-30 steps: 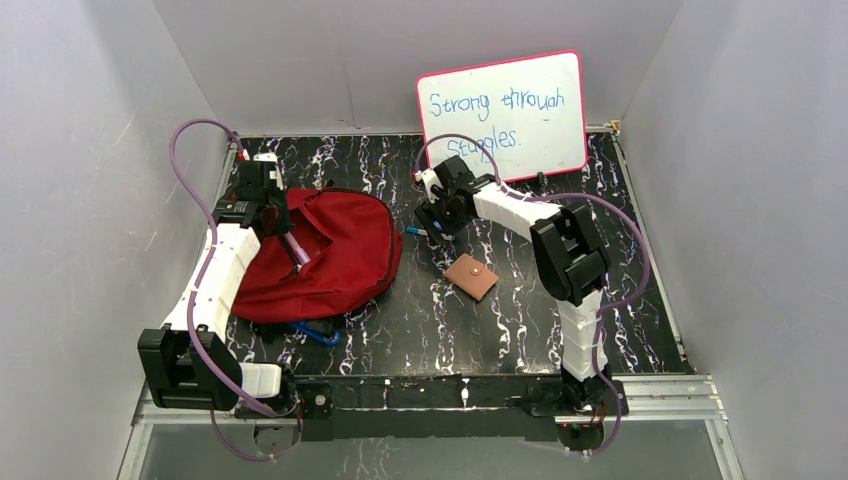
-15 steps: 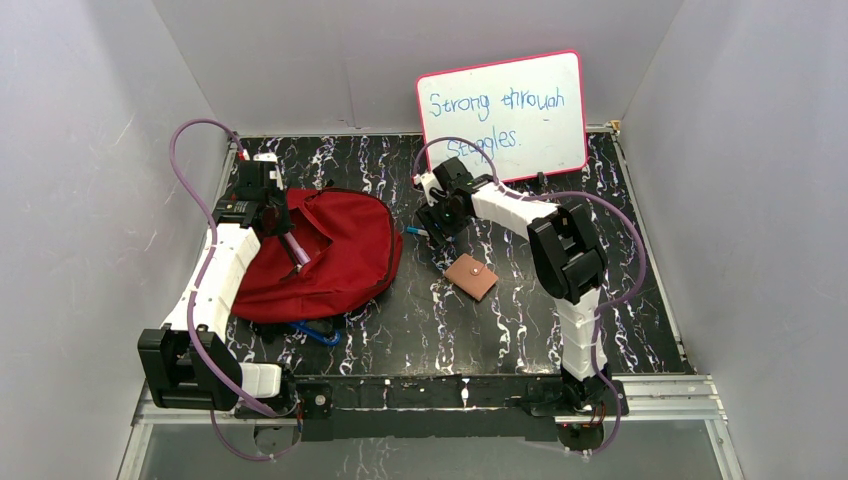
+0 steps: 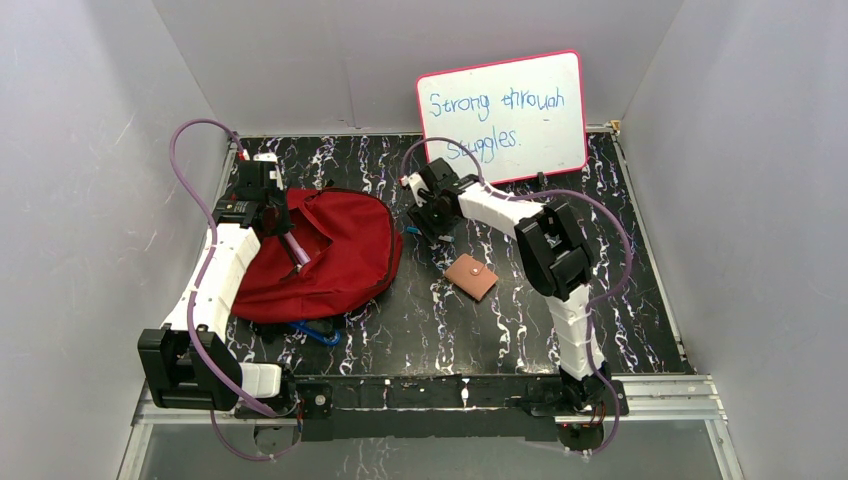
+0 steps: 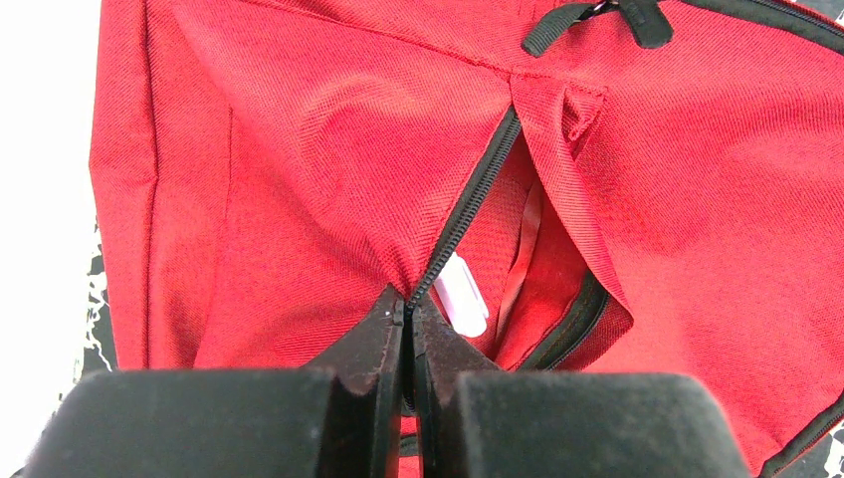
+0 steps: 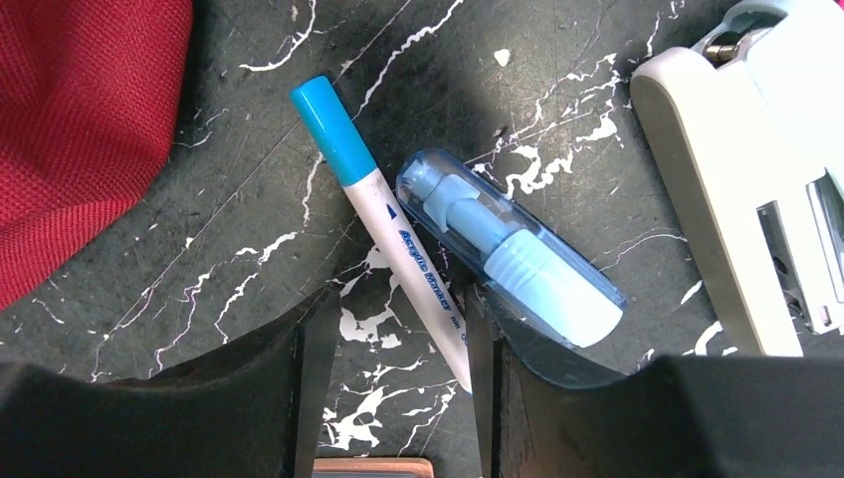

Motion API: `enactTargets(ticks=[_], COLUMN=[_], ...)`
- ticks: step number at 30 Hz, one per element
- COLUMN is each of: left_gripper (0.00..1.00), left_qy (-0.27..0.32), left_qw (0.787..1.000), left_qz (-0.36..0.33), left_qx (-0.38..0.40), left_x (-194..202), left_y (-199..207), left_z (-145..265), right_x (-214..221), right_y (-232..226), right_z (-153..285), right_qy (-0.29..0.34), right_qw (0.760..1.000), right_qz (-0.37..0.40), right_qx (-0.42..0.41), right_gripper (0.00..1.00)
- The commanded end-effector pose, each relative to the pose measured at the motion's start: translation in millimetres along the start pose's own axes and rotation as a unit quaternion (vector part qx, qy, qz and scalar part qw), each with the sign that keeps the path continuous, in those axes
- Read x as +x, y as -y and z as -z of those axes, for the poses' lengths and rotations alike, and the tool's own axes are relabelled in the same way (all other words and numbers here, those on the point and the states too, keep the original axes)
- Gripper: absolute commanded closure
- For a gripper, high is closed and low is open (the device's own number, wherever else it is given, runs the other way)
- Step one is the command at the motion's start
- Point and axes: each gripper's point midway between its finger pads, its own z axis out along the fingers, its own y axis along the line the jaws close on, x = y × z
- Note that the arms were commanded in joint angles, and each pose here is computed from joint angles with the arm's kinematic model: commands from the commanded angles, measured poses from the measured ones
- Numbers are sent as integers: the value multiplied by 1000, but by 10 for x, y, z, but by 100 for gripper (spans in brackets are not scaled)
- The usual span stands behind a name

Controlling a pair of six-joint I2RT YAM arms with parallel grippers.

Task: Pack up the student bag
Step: Pick up the stationery from the center of the board.

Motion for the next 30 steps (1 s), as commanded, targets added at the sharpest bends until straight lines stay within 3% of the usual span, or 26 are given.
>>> enactTargets(ticks=[1, 16, 26, 30], left_gripper=[100, 100, 100, 100], left_qy=[21, 18, 18, 21], left_qw=[1000, 1000, 1000, 1000], left_qz=[3, 3, 4, 5], left_qx=[3, 2, 2, 0], left_x=[-125, -110, -103, -107], left_y=[-14, -14, -13, -25], left_z=[93, 77, 76, 93], right_x=[-66, 10, -299, -465], right_y=[4, -156, -381, -350], right_z=[-46, -6, 414, 657], right_qy=[-4, -7, 62, 87], right_qw=[1000, 999, 996, 996], right_qz=[19, 30, 23, -10], right_qx=[20, -12, -56, -35], right_gripper=[45, 80, 93, 98])
